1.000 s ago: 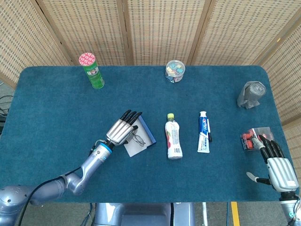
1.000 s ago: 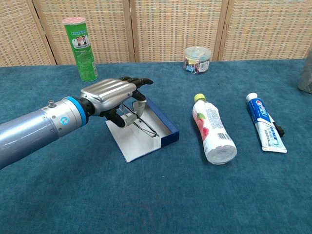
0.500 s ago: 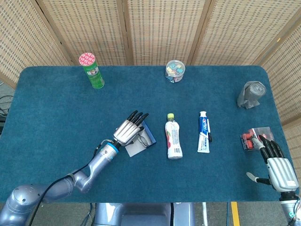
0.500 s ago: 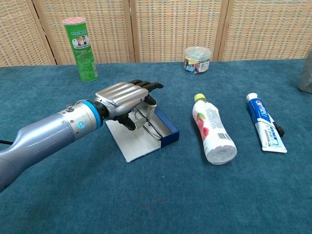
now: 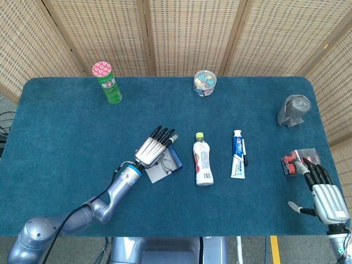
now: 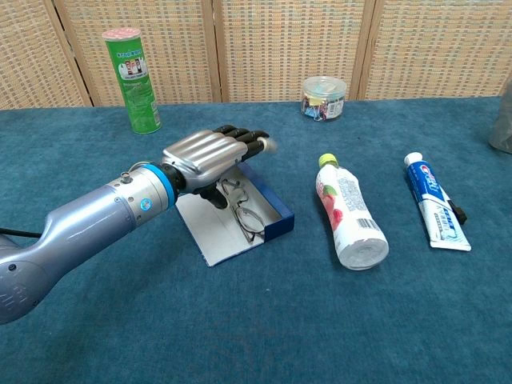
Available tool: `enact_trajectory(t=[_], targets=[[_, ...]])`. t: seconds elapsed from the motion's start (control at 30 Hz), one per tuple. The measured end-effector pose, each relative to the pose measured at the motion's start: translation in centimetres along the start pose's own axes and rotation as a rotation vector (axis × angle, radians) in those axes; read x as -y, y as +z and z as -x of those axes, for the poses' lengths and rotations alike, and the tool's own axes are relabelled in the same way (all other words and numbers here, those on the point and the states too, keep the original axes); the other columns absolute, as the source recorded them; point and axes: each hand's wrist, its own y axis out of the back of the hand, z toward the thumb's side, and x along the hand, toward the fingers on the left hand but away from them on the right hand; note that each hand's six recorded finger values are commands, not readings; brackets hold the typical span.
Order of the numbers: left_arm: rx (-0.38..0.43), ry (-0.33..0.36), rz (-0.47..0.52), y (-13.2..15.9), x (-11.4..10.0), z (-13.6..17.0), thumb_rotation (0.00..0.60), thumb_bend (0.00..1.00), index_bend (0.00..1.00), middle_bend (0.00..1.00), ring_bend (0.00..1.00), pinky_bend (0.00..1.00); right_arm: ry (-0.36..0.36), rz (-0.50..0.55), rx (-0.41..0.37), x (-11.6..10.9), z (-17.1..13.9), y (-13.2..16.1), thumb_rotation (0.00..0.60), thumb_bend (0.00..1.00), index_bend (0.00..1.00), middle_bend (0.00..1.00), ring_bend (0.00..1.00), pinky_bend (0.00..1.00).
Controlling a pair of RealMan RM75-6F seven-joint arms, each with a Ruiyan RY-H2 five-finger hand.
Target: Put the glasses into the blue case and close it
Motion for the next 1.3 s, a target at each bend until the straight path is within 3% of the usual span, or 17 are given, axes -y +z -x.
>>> enact_trajectory(t=[0.33, 0.53, 0.67, 0.93, 1.3], targets=[[0.025, 0.023, 0.028, -0.8, -1.0, 1.5, 0.6, 0.46, 0.0, 0.0, 0.0, 0.0, 0.005, 0.004, 0.0, 0.0, 0.0, 0.0, 0.6, 0.0, 0.0, 0.0, 0.0, 0.0], [0.084, -0.019, 0.06, -2.2, -1.4, 4.7, 0.6, 0.41, 0.22, 0.0, 0.0, 0.0, 0.004, 0.001, -0.002, 0.0, 0.0, 0.0, 0.6, 0.0, 0.0, 0.0, 0.0, 0.0], [0.113, -0.066, 0.066, -3.4, -1.0, 7.1, 0.6, 0.4, 0.28, 0.0, 0.0, 0.0, 0.001, -0.006, -0.003, 0.0, -0.1, 0.1, 0.6, 0.0, 0.0, 0.0, 0.0, 0.0], [0.098, -0.124, 0.072, -5.9, 1.1, 10.3, 0.6, 0.41, 0.28, 0.0, 0.0, 0.0, 0.0, -0.007, -0.001, 0.0, -0.1, 0.1, 0.6, 0.0, 0.0, 0.0, 0.0, 0.0], [0.074, -0.104, 0.091, -6.6, 2.1, 9.9, 0.6, 0.41, 0.28, 0.0, 0.0, 0.0, 0.003, -0.007, 0.0, 0.0, 0.0, 0.1, 0.6, 0.0, 0.0, 0.0, 0.0, 0.0]])
